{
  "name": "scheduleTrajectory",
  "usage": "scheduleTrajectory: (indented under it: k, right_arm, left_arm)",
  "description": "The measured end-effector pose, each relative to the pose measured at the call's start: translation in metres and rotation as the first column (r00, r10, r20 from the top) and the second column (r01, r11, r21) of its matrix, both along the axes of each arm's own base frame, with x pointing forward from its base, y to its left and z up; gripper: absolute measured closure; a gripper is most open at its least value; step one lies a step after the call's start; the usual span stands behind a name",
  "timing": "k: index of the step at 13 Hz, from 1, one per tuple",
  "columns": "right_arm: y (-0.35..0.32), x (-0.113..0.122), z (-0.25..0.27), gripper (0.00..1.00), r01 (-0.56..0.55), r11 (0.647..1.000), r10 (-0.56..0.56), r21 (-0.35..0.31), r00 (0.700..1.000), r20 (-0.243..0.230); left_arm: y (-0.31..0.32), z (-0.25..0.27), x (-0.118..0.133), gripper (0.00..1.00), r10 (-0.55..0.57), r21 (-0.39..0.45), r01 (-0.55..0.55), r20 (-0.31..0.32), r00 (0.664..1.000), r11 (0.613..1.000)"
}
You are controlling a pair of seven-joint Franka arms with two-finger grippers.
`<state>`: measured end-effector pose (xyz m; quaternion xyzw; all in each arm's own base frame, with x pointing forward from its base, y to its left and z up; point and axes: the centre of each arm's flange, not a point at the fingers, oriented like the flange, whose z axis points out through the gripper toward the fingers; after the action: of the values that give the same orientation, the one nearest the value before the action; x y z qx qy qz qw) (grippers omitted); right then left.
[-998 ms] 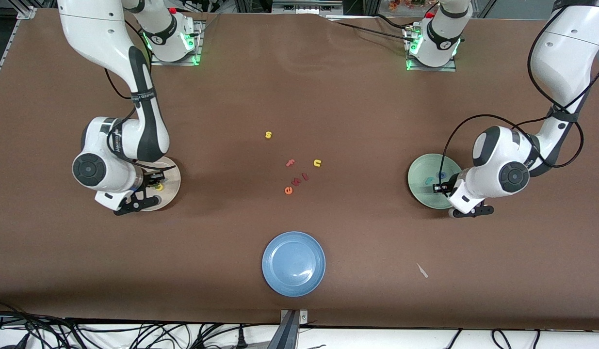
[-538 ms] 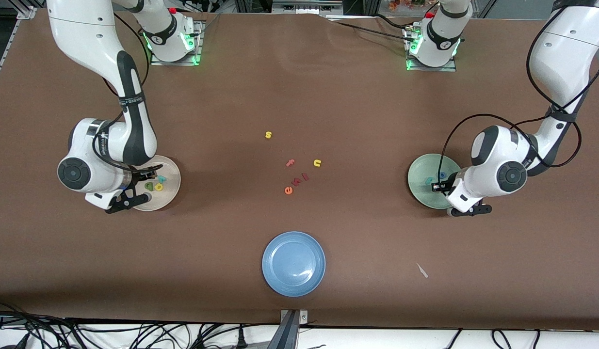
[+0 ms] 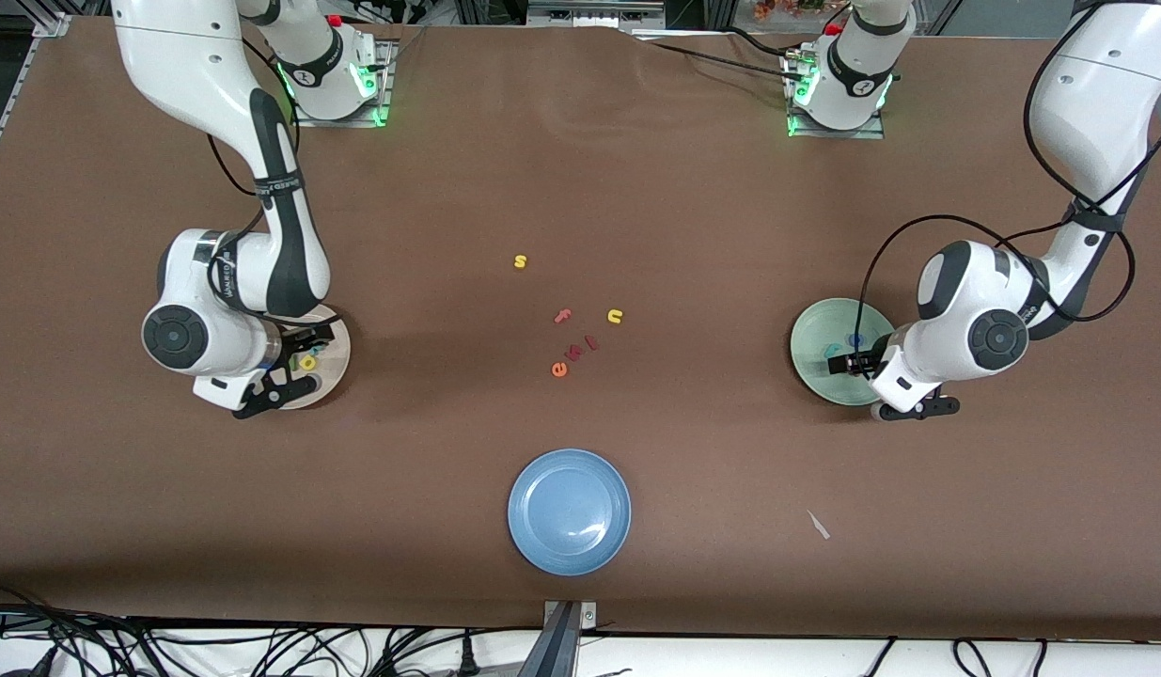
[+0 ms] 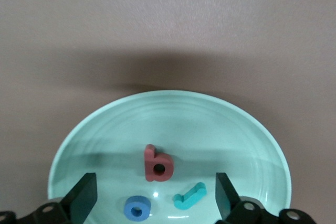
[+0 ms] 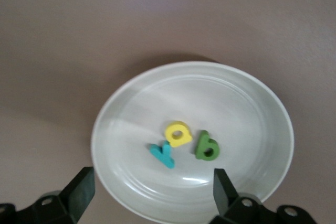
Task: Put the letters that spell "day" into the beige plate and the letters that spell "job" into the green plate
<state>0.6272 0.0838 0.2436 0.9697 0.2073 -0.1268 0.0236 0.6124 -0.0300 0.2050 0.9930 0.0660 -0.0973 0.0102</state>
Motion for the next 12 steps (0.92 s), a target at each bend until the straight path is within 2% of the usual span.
scheduleTrajectory:
  k: [4,8,12]
  right_arm:
    - [0.040,0.005,0.027,0.00,-0.014,1.000,0.015,0.021,0.999,-0.034]
    - [0.081,-0.001,0.033,0.00,0.112,0.994,-0.112,-0.017,0.993,-0.032]
    - [0.110,-0.010,0.038,0.00,0.272,0.959,-0.275,-0.073,0.961,-0.036]
  left_arm:
    - [-0.003,0.053,0.013,0.00,-0.029,0.038,0.029,0.000,1.000,0.999]
    - [0.003,0.100,0.026,0.00,-0.099,0.055,0.099,-0.007,0.995,0.994]
    - [0.002,0.140,0.034,0.00,-0.190,0.057,0.189,0.017,0.982,0.980]
